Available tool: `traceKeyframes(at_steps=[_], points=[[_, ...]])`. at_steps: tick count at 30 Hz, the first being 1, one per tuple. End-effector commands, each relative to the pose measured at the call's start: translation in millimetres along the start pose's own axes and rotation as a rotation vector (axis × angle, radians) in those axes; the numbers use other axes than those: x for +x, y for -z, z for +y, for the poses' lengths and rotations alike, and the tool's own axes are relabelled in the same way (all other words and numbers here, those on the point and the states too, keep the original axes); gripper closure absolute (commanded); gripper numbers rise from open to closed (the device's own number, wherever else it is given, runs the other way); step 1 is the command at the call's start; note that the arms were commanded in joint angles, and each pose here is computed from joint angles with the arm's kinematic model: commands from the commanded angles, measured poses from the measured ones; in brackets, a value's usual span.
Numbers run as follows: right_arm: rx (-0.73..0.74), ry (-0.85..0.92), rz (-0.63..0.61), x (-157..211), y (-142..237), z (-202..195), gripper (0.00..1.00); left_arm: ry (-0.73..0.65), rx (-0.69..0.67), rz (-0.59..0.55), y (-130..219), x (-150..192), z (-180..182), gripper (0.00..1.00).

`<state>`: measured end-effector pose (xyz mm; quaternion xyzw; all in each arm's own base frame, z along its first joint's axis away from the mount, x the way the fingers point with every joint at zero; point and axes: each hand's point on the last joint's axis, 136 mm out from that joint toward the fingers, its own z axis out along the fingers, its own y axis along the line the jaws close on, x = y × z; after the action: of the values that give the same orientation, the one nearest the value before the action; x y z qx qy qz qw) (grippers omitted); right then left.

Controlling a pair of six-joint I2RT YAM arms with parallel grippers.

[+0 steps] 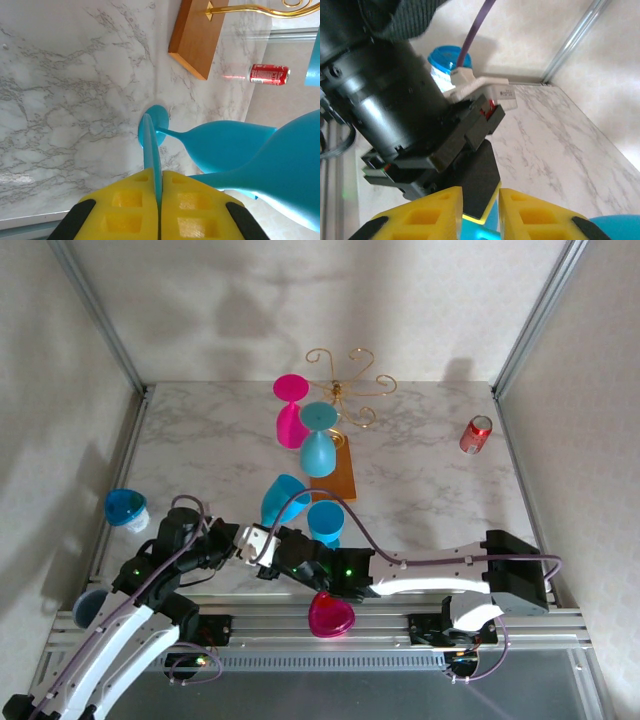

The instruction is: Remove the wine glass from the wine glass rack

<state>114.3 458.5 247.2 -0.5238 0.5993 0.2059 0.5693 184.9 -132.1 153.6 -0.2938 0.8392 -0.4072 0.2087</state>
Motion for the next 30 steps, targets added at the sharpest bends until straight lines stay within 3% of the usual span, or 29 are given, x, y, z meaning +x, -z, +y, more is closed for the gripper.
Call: traceKeyframes(at_steps=[1, 9, 18, 30], points=[[-0.056, -0.073, -0.031, -32.3, 13.8, 1.3, 0.74, -0.019, 0.029, -0.024, 0.9, -3.7, -1.7, 1.00], [-0.136, -0.219, 0.025, -59.6, 32.5, -2.4, 0.73, -0.073, 0.098, -0.052, 0.4, -7.0, -10.1, 1.00], [-0.141, -0.436, 0.085, -77.2, 66.8, -47.2, 0.66, -0.102, 0.211, -0.094, -6.6, -10.9, -15.0, 1.00], [-0.193, -0.698, 0.175, -59.7, 81.6, -91.4, 0.42, -0.123, 0.313, -0.136, -5.8, -13.2, -20.1, 1.00]])
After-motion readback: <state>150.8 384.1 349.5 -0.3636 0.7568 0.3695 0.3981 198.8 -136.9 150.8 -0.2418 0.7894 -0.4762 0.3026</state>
